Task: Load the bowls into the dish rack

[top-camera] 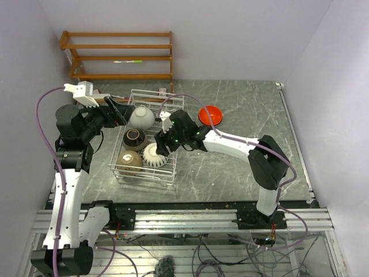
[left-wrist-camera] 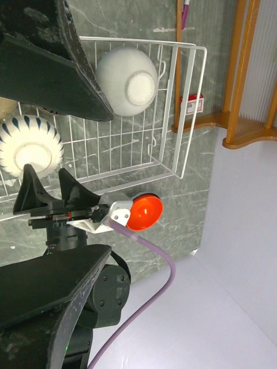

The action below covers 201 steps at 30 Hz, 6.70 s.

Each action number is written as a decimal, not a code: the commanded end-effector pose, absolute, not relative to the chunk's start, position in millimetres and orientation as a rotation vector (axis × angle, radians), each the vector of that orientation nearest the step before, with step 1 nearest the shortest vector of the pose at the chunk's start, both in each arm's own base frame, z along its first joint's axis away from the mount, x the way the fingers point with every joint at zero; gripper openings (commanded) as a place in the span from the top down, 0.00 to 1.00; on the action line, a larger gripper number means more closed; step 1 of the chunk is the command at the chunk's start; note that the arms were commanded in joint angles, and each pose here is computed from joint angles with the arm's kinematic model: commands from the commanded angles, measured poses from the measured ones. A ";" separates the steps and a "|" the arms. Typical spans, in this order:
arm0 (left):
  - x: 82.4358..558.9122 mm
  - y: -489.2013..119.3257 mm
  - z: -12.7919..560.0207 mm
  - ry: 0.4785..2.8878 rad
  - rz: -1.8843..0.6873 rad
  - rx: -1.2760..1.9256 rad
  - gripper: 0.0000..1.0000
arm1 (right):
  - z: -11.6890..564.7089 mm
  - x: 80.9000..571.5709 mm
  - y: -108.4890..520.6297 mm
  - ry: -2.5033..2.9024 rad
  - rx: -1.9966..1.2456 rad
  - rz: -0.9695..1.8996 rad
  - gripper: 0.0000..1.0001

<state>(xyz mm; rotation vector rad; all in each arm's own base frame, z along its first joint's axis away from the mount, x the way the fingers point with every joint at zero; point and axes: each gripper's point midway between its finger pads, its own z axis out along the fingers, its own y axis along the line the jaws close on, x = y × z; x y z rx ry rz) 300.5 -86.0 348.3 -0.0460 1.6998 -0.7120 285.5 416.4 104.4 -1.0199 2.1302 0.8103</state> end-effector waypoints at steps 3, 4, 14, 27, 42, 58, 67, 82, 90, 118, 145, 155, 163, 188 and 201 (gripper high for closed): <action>297.0 -86.1 347.5 1.700 -0.714 -0.030 0.02 | 106.6 247.9 409.8 2.124 -1.144 0.896 0.39; 297.5 -85.8 347.3 1.702 -0.710 -0.029 0.02 | 107.7 240.3 412.3 2.109 -1.177 0.912 0.39; 299.5 -84.9 343.1 1.718 -0.707 -0.038 0.01 | 113.0 212.2 415.9 2.076 -1.278 0.917 0.36; 302.5 -90.1 350.9 1.713 -0.732 0.002 0.01 | 227.2 284.3 375.9 1.919 -0.705 0.715 0.22; 316.6 -106.0 352.4 1.734 -0.811 0.073 0.07 | 165.5 407.0 162.6 2.189 0.005 0.421 0.29; 317.4 -108.3 329.8 1.777 -0.813 0.101 0.07 | 107.6 477.5 128.4 2.286 0.076 0.167 0.62; 318.7 -109.6 323.8 1.791 -0.819 0.116 0.08 | 89.4 489.5 129.6 2.302 0.084 0.157 0.69; 315.2 -107.0 316.6 1.810 -0.792 0.121 0.07 | 71.2 500.9 128.9 2.322 0.080 0.136 0.80; 315.0 -106.6 313.6 1.819 -0.788 0.123 0.07 | 71.5 504.1 127.9 2.308 0.068 0.125 1.00; 301.1 -145.2 346.0 1.627 -1.197 0.145 0.07 | 266.6 414.4 199.5 1.846 -0.167 0.828 1.00; 280.0 -221.4 372.0 1.535 -1.342 0.094 0.01 | 345.8 337.6 265.4 1.555 -0.290 1.444 1.00; 279.4 -257.8 368.4 1.522 -1.345 0.115 0.01 | 341.1 335.7 271.0 1.567 -0.298 1.448 1.00; 266.6 -268.8 389.3 1.445 -1.386 0.150 0.01 | 332.7 339.0 271.8 1.591 -0.292 1.438 1.00; 274.2 -302.0 366.3 1.596 -1.251 0.200 0.01 | 317.3 351.5 259.1 1.664 -0.245 1.253 1.00; 287.8 -299.9 348.8 1.660 -1.170 0.164 0.01 | 339.8 343.1 262.7 1.621 -0.288 1.193 1.00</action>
